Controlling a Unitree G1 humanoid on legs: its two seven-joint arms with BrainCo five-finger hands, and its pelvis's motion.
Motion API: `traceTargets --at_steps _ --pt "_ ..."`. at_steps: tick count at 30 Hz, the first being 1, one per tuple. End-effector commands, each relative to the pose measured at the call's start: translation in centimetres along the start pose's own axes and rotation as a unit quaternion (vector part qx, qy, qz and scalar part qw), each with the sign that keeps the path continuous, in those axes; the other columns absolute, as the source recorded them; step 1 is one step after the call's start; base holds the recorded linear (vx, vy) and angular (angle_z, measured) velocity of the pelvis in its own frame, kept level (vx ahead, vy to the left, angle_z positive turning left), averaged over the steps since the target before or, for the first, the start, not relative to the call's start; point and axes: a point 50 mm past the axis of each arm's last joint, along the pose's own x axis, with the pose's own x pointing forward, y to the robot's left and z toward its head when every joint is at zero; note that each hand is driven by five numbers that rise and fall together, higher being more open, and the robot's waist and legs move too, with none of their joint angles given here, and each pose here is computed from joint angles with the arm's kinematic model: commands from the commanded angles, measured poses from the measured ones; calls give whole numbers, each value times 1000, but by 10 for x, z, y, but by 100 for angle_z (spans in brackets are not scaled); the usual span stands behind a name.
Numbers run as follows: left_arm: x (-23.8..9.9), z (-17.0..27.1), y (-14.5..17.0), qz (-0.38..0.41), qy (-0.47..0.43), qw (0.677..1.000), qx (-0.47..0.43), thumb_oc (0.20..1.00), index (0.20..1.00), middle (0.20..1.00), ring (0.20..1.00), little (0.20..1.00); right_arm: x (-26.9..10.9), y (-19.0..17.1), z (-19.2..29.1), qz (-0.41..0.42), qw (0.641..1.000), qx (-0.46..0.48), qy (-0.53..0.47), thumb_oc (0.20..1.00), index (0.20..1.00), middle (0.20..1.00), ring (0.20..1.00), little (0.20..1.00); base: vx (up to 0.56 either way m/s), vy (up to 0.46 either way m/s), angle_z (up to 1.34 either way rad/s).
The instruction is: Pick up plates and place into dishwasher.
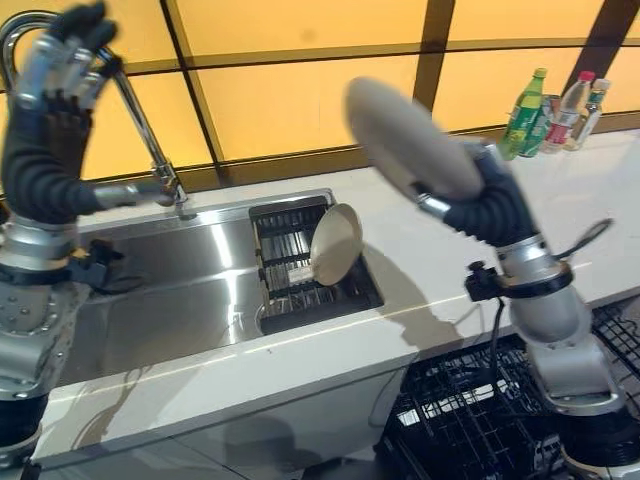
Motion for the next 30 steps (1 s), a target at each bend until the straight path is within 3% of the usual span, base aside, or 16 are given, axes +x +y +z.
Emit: traceTargets --at_steps 1,10,19,30 --pt "-9 -10 13 39 26 999 14 1000 1000 1000 1000 1000 -3 -15 7 -26 999 -31 -20 200 200 200 200 200 14 2 -31" --pt "-18 -9 22 32 40 998 40 1000 1000 1000 1000 1000 -25 -35 -15 -69 992 -79 72 200 200 200 200 200 13 -18 -26" --pt "-35 -25 43 51 109 988 100 1000 1000 1000 1000 1000 -64 -37 -44 -113 970 -77 200 200 200 200 200 200 9 -66 -30" --pt "-64 -48 58 85 197 972 98 1000 1000 1000 1000 1000 -121 -23 -85 -92 925 -57 363 200 200 200 200 200 31 -80 -19"
